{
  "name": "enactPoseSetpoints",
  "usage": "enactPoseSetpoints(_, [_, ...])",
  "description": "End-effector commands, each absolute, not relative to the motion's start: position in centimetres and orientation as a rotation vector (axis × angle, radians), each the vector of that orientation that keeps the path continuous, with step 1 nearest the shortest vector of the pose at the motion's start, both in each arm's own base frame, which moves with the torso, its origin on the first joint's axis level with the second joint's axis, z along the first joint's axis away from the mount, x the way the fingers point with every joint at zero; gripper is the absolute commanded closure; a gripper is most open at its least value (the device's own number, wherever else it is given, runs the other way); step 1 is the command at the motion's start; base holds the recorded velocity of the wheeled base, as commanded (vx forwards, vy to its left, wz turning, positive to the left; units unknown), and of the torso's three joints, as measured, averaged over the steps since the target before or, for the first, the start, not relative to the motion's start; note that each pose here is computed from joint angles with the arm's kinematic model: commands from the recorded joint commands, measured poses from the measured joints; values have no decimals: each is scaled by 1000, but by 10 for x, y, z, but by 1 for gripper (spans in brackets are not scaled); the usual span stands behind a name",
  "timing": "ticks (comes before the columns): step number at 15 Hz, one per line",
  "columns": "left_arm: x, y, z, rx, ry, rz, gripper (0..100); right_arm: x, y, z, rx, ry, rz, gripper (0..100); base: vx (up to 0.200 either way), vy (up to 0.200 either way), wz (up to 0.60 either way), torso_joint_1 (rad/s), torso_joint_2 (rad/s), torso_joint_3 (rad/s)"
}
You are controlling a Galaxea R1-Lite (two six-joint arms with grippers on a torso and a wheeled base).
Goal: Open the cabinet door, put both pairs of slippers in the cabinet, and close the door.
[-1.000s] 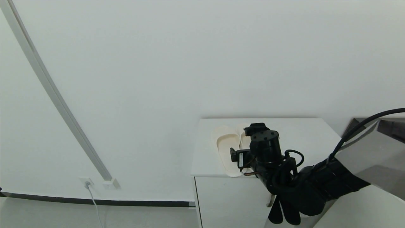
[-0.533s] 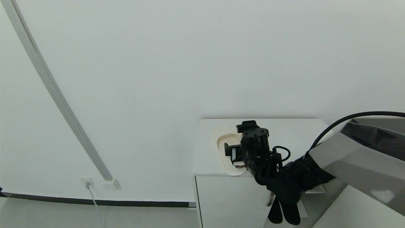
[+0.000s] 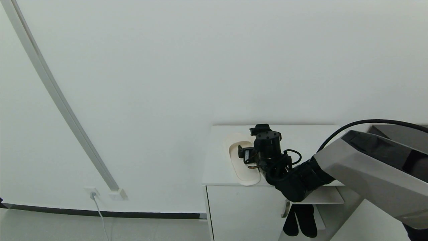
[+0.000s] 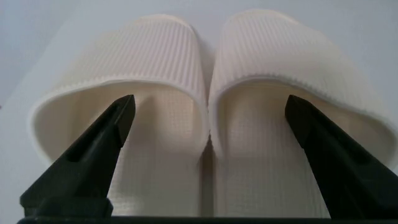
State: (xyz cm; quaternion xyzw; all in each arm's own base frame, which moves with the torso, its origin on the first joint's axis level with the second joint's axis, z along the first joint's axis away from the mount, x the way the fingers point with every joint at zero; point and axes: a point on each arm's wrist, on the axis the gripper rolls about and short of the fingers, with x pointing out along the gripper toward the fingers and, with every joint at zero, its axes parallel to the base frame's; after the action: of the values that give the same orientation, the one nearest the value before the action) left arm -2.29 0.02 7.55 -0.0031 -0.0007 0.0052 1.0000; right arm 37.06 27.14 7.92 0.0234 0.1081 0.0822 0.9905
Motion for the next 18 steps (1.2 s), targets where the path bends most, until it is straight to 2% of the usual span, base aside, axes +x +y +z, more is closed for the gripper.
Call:
enactPoseSetpoints(1, [-23, 0, 75, -6, 0, 11, 100, 373, 271, 74, 40, 228, 162, 100, 0, 0, 0, 0, 0, 0])
enactPoseSetpoints(10, [-23, 0, 75, -8, 0, 12, 100, 372, 270, 81, 49, 214, 165, 100, 0, 0, 0, 0, 0, 0])
enactPoseSetpoints(13, [-23, 0, 75, -8, 0, 12, 100, 347, 256, 112, 73, 197, 239, 100, 0, 0, 0, 0, 0, 0])
enactPoseSetpoints(18, [-23, 0, 75, -8, 0, 12, 100, 277, 222, 153, 83, 211, 413, 100, 0, 0, 0, 0, 0, 0])
